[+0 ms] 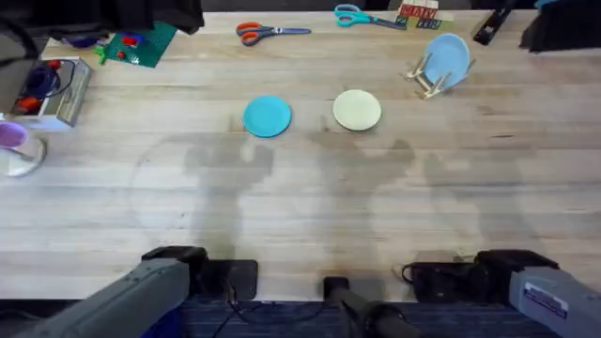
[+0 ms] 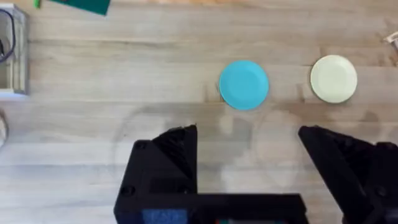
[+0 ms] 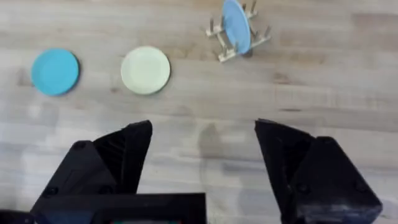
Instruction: Pick up the plates from the table one by one and place each into a slot on the dish rack.
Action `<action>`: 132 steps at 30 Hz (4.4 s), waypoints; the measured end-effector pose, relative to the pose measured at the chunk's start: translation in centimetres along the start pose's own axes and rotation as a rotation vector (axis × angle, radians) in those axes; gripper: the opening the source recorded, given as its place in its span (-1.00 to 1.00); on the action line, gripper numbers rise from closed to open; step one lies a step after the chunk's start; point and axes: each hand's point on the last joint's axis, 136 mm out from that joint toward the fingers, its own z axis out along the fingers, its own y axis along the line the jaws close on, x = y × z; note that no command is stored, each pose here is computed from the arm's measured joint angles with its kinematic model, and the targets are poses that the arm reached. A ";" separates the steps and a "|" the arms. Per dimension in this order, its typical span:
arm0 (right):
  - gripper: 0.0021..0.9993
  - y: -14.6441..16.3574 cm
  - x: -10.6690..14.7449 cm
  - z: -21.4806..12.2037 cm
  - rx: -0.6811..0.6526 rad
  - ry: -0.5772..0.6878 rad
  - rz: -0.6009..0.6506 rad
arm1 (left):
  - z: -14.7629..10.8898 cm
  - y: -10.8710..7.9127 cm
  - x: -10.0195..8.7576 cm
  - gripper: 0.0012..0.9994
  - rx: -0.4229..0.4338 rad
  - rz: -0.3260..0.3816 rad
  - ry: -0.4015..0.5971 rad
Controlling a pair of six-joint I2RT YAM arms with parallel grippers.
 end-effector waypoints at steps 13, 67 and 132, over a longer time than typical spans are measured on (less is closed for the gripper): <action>0.99 -0.2 0.7 2.6 -0.001 0.119 0.007 | 3.7 -0.1 -0.3 0.99 0.011 -0.011 0.138; 0.99 -0.2 0.6 2.7 0.000 0.117 0.007 | 14.3 -15.4 5.3 -0.92 0.805 -0.015 0.367; 0.99 -0.1 0.6 2.7 -0.001 0.117 0.007 | 29.2 -21.7 8.7 -0.92 0.761 -0.149 0.519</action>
